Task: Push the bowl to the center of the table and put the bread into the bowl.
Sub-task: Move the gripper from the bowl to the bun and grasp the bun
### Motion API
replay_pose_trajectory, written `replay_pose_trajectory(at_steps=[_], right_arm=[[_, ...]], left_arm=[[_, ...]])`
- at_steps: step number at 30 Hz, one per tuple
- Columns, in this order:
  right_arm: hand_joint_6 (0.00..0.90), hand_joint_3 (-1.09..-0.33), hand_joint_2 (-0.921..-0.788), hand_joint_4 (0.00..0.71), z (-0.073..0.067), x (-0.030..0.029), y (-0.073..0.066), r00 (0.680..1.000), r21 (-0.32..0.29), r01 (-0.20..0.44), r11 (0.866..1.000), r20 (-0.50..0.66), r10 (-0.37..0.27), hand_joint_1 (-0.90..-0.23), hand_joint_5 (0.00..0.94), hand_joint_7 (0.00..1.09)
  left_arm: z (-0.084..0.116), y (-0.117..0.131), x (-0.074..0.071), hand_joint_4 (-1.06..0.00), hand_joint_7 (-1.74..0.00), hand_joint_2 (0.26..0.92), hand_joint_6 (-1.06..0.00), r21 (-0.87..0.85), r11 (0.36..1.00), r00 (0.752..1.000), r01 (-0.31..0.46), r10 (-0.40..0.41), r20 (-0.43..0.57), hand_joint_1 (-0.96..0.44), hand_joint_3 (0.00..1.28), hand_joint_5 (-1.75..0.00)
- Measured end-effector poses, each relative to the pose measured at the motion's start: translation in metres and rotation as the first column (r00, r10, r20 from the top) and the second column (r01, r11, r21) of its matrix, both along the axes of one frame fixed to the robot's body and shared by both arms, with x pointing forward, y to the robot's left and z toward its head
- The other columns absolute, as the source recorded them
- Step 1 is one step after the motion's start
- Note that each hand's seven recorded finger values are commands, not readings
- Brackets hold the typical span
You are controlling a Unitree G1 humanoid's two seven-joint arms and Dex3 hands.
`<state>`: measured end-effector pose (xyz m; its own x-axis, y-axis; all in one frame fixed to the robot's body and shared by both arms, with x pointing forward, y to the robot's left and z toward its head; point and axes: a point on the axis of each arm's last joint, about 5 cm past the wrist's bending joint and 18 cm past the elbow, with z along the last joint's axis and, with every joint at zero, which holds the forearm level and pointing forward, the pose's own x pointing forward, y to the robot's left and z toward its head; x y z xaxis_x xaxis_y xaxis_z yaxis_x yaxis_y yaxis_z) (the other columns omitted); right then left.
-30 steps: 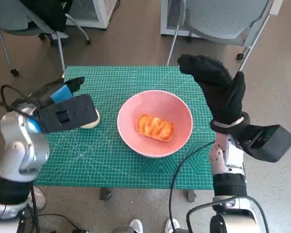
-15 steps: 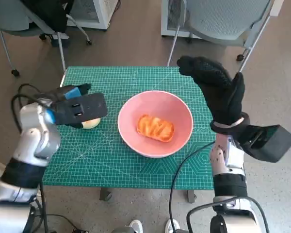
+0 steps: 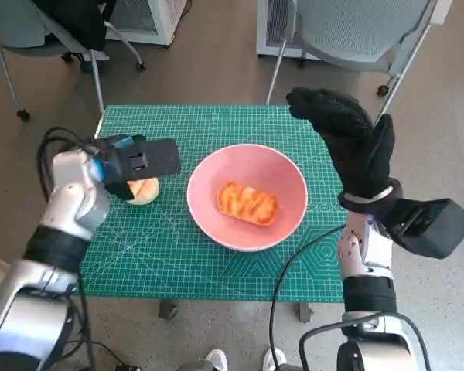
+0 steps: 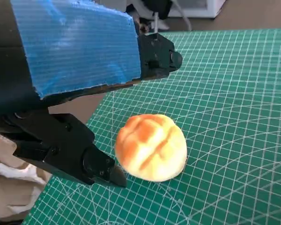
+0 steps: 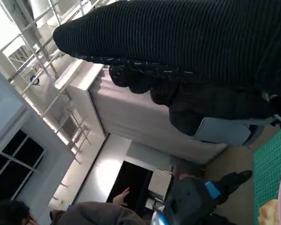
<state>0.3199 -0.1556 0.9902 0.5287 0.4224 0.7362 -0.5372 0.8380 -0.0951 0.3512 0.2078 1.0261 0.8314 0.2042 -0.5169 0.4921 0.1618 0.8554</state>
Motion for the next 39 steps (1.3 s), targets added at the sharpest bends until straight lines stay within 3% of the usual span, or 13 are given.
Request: replay_pose_trajectory(at_steps=[16,39], right_arm=[[-0.001,-0.845,-0.921,0.071,0.000,-0.0003,-0.001,1.000,-0.002,0.006,1.000,0.006,-0.006,-0.688,0.000,0.27],[-0.001,-0.838,-0.921,0.074,-0.001,-0.0030,-0.004,1.000,0.002,0.025,1.000,0.009,-0.025,-0.687,0.001,0.28]], left_arm=[[-0.018,-0.011,0.012,0.00,-0.01,0.677,-0.13,0.063,0.998,0.998,0.018,-0.014,-0.061,-0.16,0.00,0.00],[-0.032,-0.006,0.010,0.00,-0.01,0.684,-0.14,0.099,0.994,0.990,0.051,-0.037,-0.138,-0.21,0.00,0.00]])
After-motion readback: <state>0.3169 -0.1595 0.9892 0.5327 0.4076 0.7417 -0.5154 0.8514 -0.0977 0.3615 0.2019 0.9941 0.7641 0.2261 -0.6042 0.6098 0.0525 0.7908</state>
